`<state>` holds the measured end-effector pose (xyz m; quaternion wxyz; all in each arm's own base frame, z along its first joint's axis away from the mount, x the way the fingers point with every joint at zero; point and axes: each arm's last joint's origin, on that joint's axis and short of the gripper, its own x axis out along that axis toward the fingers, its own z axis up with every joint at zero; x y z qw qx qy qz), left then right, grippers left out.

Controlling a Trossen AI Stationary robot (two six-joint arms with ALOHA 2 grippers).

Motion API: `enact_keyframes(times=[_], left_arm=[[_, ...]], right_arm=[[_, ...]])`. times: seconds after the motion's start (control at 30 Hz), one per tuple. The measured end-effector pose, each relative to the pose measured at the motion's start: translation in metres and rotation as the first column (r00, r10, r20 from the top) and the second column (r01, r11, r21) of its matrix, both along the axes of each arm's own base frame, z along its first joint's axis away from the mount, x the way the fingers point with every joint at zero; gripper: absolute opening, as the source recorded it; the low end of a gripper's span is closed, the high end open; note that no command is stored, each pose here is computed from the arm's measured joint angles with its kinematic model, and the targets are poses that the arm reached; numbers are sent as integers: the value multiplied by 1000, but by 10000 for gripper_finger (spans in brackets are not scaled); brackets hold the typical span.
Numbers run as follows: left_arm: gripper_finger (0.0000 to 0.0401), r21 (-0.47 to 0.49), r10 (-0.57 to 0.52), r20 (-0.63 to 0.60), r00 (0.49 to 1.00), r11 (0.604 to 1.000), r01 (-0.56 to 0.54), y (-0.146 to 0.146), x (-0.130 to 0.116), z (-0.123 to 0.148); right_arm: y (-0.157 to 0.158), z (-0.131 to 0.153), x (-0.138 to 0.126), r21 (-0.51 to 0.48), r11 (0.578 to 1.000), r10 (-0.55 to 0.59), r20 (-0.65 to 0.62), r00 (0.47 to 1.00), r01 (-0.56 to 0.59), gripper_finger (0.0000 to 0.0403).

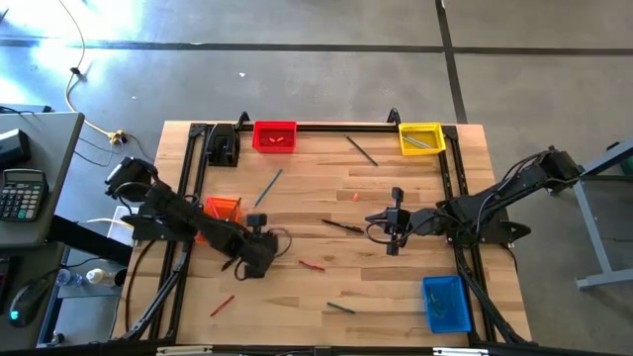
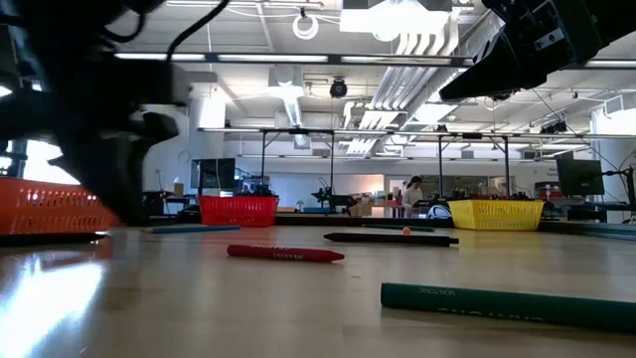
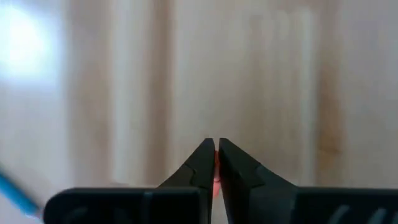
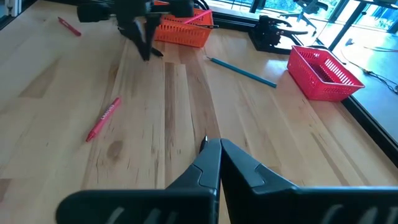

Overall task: Sort crayons/erasers/pens/pencils in bins
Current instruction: Put the orange pencil eraser into the red bin

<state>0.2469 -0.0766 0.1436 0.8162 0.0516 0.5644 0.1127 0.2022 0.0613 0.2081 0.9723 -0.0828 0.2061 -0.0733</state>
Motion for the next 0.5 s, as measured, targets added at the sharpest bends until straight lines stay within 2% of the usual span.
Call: enact_keyframes(times=[0.13,0.23,0.33,0.5], left_arm=[[2,70,72,80,994,995,-78,26,11,15],[2,144,151,130,980,975,-169,56,15,25],[1,159,216,178,960,956,-245,90,18,34],[1,193,361,230,904,893,-405,158,15,39]], right_arm=[[0,0,0,-5,1000,2,0,1000,-2,0],[0,-1,1,-5,1000,3,-1,1000,-3,0],[1,-3,2,-9,1000,4,-7,1000,-4,0],[1,-8,3,-22,1000,4,-41,999,-5,0]])
